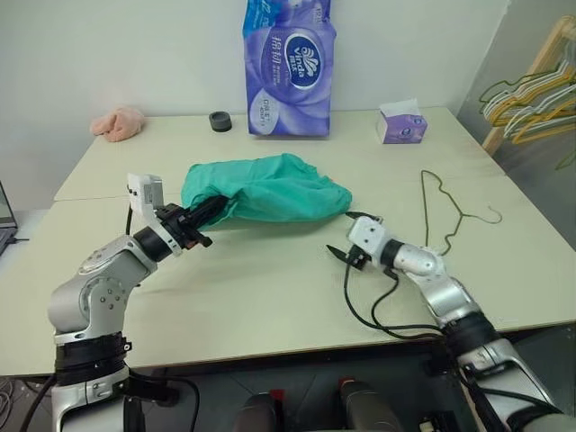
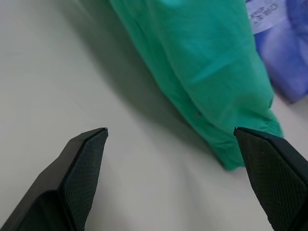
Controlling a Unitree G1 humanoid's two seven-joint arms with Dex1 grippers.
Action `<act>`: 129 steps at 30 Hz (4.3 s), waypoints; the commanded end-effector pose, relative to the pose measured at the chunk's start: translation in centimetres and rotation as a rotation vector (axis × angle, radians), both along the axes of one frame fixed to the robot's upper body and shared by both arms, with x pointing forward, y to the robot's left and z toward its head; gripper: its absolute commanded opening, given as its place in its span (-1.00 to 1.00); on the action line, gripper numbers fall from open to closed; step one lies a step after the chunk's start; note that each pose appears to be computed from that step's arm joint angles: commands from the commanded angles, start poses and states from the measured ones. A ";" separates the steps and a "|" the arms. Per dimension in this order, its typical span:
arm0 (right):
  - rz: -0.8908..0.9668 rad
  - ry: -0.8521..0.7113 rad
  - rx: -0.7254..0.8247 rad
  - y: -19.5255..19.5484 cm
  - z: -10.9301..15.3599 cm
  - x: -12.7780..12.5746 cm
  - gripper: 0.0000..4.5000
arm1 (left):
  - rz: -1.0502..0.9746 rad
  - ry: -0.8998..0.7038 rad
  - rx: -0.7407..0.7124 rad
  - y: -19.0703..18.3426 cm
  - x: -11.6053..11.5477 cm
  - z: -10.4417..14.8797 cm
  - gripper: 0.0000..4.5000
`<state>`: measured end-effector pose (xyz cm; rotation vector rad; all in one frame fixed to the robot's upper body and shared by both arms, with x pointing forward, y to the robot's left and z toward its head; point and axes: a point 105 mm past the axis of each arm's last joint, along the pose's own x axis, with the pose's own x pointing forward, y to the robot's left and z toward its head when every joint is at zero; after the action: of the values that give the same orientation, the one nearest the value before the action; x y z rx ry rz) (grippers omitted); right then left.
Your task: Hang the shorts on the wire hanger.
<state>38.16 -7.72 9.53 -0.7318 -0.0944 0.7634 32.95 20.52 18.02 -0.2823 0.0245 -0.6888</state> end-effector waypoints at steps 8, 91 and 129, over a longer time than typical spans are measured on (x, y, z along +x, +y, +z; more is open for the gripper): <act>0.018 -0.228 -0.028 4.3 3.6 4.0 0.92 | -0.018 -0.052 0.028 0.0 -0.6 1.6 -1.00; 0.557 0.360 -0.251 -1.9 -1.1 -13.9 1.00 | -0.644 -0.038 0.762 -2.3 -7.4 -7.3 0.98; 0.568 0.641 0.165 -0.3 5.1 -13.8 -1.00 | -0.775 -0.218 0.732 -6.5 -7.9 -4.9 1.00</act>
<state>24.19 -7.88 13.26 -0.2579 0.2779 1.4840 25.10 14.16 12.15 0.5132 0.2226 -1.4010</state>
